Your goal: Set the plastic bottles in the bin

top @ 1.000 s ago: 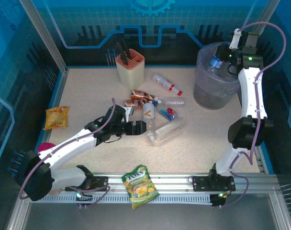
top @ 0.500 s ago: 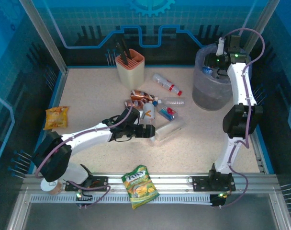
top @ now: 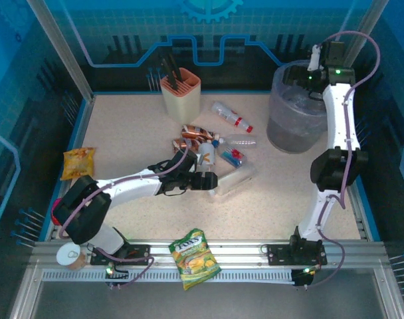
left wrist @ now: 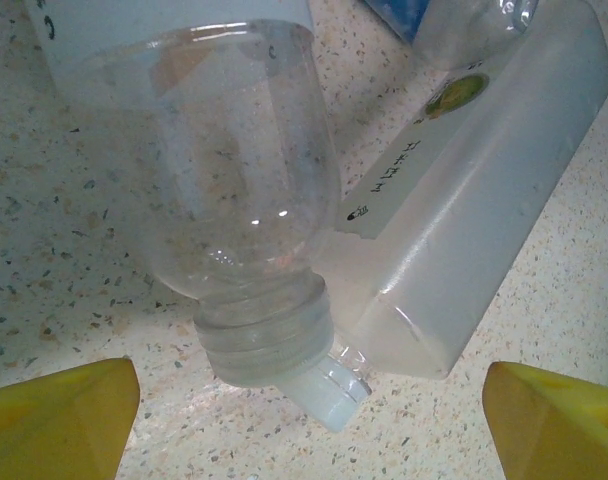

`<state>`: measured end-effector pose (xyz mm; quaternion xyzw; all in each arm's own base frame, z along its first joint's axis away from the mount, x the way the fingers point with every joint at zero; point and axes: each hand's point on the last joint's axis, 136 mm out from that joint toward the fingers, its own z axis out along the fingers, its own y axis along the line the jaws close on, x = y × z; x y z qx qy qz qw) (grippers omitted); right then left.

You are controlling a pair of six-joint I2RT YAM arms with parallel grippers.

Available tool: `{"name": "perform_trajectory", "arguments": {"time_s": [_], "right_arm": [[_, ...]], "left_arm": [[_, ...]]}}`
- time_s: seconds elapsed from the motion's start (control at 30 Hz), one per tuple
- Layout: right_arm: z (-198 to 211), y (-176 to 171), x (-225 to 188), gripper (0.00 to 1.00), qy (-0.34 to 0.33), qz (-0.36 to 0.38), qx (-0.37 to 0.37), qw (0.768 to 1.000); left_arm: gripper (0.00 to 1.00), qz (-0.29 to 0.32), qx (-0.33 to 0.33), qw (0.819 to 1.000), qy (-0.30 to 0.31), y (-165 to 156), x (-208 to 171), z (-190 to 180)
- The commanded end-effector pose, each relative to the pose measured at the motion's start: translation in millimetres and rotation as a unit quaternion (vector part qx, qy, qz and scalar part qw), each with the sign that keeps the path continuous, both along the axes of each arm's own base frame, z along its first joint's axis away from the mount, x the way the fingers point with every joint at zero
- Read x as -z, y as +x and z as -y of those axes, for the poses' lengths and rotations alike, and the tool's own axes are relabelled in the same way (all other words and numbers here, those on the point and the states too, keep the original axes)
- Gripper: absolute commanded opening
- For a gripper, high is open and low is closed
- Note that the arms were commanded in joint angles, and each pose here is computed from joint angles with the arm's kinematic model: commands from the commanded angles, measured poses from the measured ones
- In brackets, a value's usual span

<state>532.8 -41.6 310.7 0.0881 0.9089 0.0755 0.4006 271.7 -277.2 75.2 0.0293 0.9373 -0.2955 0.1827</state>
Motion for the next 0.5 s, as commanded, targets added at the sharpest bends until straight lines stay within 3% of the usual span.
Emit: {"name": "perform_trajectory", "arguments": {"time_s": [0.0,0.2,0.33,0.47], "right_arm": [[13.1,-33.8,-54.7,1.0,-0.007,0.038,0.013,0.999],[4.4,-76.1,-92.1,1.0,-0.008,0.073,-0.003,0.997],[-14.7,-106.9,-88.3,1.0,0.026,0.073,-0.028,0.997],[-34.8,-141.7,-78.4,1.0,0.076,0.069,-0.049,0.993]], "left_arm": [[0.9,0.002,-0.011,1.0,0.01,9.0,4.7,-1.7],[0.91,0.048,0.043,0.997,0.05,4.3,-6.9,4.6],[0.92,0.11,0.129,0.981,0.094,2.6,-29.3,18.8],[0.89,0.132,0.207,0.963,0.112,1.3,-36.5,39.1]]}}
